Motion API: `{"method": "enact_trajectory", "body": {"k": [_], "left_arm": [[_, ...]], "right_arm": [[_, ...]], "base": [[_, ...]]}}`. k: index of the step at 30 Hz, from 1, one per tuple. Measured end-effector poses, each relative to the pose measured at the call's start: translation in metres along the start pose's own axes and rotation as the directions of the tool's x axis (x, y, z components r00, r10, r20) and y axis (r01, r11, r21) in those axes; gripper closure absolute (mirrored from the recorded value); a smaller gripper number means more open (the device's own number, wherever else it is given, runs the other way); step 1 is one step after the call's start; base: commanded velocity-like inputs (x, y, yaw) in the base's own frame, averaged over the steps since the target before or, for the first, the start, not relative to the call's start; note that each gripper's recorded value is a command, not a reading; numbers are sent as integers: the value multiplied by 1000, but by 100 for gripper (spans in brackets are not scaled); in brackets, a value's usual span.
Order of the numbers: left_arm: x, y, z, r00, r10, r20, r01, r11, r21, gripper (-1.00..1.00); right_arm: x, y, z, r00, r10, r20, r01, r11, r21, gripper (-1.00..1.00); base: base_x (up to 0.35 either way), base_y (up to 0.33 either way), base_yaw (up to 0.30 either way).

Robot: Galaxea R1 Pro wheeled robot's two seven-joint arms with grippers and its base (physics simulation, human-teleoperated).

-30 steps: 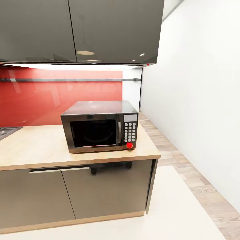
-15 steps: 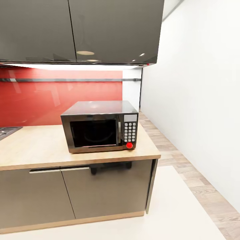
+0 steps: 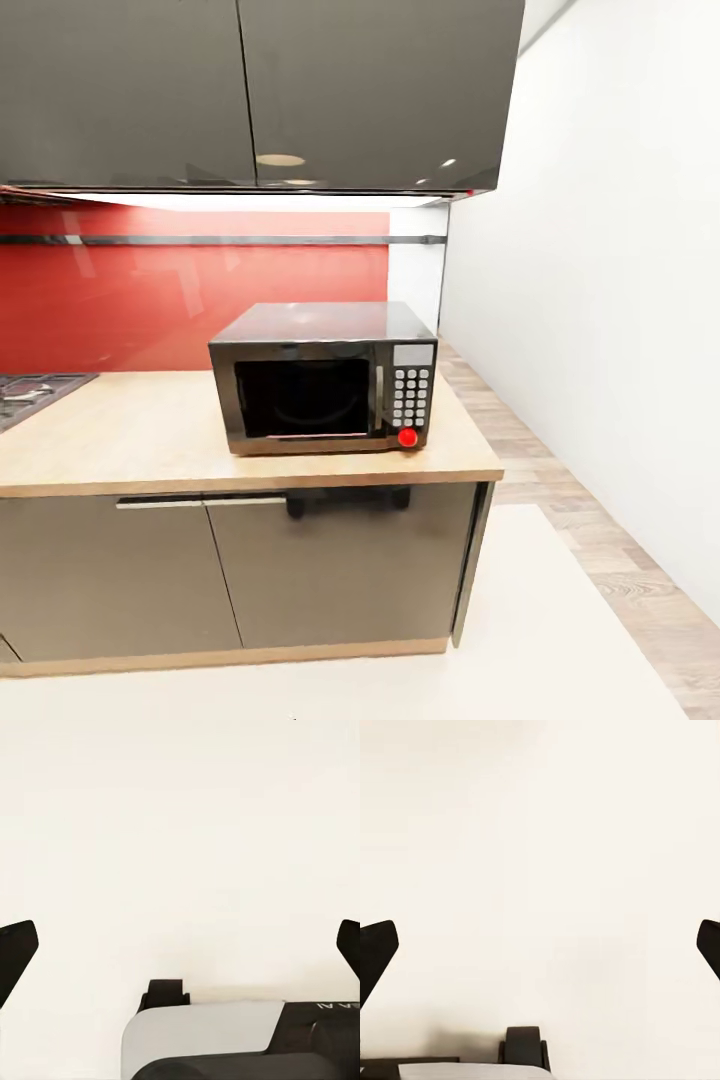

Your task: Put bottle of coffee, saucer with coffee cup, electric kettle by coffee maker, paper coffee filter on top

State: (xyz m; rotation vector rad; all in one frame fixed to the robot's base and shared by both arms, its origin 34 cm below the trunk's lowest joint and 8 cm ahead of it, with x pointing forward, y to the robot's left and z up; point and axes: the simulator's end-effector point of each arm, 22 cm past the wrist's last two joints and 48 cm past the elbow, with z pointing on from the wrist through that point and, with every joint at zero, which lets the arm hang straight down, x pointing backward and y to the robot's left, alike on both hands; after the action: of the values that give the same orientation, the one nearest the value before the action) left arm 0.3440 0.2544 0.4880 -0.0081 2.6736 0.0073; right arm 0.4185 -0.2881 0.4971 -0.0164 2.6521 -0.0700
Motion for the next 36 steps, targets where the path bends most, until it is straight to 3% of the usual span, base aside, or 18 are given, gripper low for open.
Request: {"method": "enact_trajectory", "body": {"k": [36], "left_arm": [[2,0,0,1000,0,-5,0,1000,0,-100]], "right_arm": [[1,1,0,1000,-5,-1,5,1000,1,-100]], "base": [[0,0,242]]}}
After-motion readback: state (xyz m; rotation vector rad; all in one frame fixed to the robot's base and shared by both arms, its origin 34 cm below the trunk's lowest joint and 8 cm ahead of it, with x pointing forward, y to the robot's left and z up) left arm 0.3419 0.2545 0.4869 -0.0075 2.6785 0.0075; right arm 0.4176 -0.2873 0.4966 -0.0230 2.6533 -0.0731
